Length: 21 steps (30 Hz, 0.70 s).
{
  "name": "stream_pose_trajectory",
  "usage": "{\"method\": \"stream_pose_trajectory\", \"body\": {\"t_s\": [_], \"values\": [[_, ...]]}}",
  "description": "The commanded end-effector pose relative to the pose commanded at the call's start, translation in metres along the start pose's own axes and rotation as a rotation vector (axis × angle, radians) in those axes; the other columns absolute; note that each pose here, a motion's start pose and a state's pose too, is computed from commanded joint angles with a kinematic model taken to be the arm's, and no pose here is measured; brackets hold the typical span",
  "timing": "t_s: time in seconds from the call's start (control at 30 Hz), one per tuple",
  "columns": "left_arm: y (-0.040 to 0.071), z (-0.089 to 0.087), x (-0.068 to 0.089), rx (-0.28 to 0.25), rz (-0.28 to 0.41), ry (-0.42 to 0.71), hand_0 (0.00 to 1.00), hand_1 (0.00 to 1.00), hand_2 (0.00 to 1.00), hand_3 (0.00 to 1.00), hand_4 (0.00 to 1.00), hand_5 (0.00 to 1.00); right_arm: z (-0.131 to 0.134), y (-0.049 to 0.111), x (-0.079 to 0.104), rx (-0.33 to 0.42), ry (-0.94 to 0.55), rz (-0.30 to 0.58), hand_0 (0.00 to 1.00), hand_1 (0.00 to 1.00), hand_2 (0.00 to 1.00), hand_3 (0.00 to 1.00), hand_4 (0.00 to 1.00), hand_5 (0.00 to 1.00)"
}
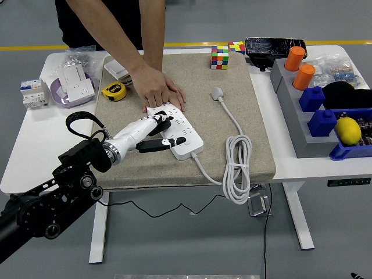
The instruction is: Pick up the plug,place it near the board,insert it into the board,press the button
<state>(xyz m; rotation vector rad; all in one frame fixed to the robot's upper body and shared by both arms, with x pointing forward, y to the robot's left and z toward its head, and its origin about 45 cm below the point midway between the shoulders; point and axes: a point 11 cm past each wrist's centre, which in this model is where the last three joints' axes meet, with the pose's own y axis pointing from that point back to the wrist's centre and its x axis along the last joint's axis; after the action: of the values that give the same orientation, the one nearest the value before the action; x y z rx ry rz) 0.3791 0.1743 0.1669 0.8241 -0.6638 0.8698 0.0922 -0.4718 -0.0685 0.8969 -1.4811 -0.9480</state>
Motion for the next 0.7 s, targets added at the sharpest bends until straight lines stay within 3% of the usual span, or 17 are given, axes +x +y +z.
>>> {"method": "stream_pose_trajectory", "body": {"t_s": [0.7], "values": [[-0.0058,0.0038,-0.0059,-0.004,-0.027,-0.034,0.998,0.998,0.989,0.945,0.998,0.998,0.0009,-0.0001,0.0015,-0.001,0.005,0.003,0.869,0.793,0.766,0.777,0.998,0.810]]}}
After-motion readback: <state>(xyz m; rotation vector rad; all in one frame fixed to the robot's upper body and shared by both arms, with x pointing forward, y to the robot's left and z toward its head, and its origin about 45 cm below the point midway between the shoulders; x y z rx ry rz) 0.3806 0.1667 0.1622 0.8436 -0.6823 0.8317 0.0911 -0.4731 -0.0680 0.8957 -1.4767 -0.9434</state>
